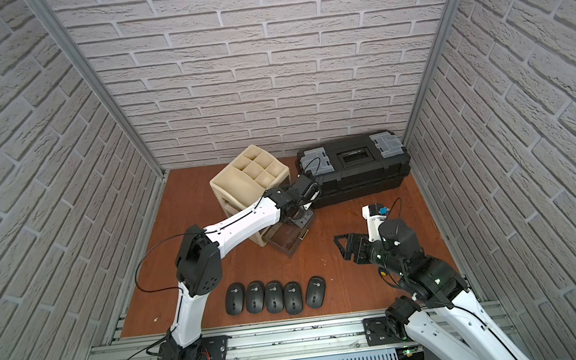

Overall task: Take the mice out of the drawer
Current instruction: Adjust the mouse in the drawer.

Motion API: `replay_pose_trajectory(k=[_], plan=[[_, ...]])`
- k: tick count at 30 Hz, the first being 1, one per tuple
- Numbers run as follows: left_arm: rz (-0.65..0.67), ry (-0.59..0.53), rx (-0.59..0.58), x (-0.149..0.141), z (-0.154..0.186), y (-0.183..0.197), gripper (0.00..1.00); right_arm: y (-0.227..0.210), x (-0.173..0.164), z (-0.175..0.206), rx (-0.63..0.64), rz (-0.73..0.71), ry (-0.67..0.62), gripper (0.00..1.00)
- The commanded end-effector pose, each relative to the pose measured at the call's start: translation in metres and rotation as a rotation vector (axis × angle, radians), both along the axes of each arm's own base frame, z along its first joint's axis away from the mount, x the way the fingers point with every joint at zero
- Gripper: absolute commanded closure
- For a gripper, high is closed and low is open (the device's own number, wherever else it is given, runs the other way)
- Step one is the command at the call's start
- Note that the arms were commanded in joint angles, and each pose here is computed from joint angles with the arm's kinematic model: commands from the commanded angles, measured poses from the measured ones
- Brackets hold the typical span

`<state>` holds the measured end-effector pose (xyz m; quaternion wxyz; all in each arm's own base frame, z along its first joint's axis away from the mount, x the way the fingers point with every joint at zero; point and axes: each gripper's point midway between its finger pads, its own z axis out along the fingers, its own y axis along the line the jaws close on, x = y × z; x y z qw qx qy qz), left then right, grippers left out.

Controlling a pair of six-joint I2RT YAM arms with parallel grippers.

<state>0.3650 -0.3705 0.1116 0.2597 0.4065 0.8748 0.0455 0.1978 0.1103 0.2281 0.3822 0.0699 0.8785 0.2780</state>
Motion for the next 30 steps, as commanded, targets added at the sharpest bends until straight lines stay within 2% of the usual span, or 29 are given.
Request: replay_pose_trajectory(k=[1,11,16,25,30], plan=[[-0.014,-0.082,0.117,0.018,-0.002,0.013,1.0,-0.002,0.004,-0.001,-0.009,-0.012,-0.021,0.16],[-0.019,-0.188,0.271,0.045,-0.024,0.023,1.0,-0.005,0.001,-0.008,-0.004,-0.028,-0.006,0.17],[-0.019,-0.195,0.337,0.051,-0.036,0.028,1.0,-0.008,0.001,-0.01,-0.015,-0.039,-0.003,0.17],[-0.023,-0.135,0.412,0.044,-0.049,0.038,1.0,-0.009,0.001,-0.011,-0.019,-0.045,0.0,0.17],[-0.022,-0.027,0.322,0.026,-0.044,0.032,1.0,-0.009,0.001,-0.012,-0.018,-0.049,0.004,0.17]])
